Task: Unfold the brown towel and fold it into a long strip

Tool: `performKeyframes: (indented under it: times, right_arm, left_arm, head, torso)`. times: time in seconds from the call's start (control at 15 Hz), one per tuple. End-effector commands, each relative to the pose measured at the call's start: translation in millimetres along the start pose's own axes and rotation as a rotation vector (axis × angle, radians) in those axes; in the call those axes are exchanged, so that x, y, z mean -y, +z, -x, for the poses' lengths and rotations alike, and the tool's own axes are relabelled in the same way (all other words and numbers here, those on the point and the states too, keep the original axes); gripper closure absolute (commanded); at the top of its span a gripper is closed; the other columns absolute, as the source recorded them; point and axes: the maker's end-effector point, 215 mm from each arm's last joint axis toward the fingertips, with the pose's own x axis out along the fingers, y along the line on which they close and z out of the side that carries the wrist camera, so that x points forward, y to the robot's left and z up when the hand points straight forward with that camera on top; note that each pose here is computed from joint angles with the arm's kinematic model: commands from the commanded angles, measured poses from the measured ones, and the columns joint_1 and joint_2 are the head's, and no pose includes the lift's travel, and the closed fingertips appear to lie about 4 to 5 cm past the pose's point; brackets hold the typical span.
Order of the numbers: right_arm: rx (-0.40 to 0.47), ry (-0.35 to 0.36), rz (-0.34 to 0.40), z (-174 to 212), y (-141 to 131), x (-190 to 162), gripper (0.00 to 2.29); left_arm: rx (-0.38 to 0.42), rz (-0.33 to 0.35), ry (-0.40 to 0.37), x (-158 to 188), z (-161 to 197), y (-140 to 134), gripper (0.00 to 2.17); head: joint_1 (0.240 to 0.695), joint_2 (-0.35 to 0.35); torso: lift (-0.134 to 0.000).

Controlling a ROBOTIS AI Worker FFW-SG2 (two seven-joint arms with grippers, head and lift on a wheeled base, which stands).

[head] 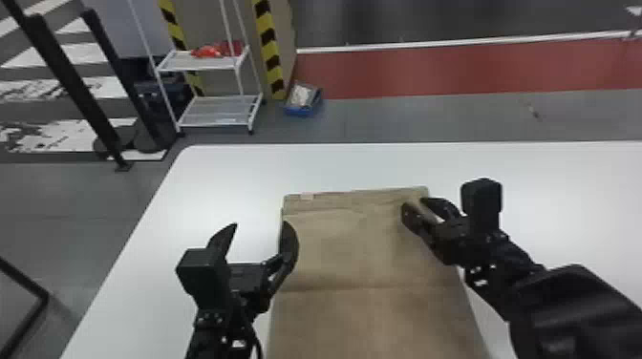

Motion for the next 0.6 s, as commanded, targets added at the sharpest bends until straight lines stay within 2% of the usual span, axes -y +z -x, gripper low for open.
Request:
performKeyframes:
  times: [0.0, 0.07, 0.2, 0.27, 0.4, 0.53]
  right_arm:
    - [-0.001, 0.005, 0.006, 0.3, 0.4, -2.7, 0.99]
    - [-0.003, 0.006, 0.008, 0.5, -0.9, -3.6, 1.11]
    - [0.003, 0.016, 0.004, 4.5, -0.9, -9.7, 1.2]
    - [0.01, 0.023, 0.002, 9.5, 1.8, -15.3, 1.33]
    - [0.068, 0.05, 0.0, 27.8, 24.7, -35.0, 1.33]
    - [0.122, 0.122, 0.031, 58.9, 45.6, -76.2, 1.33]
  left_arm:
    - [0.0, -0.001, 0.0, 0.0, 0.0, 0.0, 0.14]
    - [-0.001, -0.001, 0.0, -0.2, 0.0, -0.8, 0.14]
    - [-0.006, 0.0, 0.0, -0.6, 0.5, -3.3, 0.14]
    - [-0.003, 0.0, 0.002, -1.2, -0.1, -1.6, 0.14]
    - [0.003, -0.004, 0.005, -4.4, -0.2, 1.8, 0.14]
    - [0.015, -0.004, 0.022, -14.8, 0.3, 8.8, 0.14]
  head:
    - [0.695, 0.155]
    - [0.695, 0.156]
    - [0.695, 0.158]
    - [0.695, 0.158]
    - [0.695, 0.166]
    - [0.695, 0.178]
  torso:
    - [-0.124]
    - [-0.124]
    - [-0.124]
    - [-0.124]
    - [-0.124]
    - [-0.124]
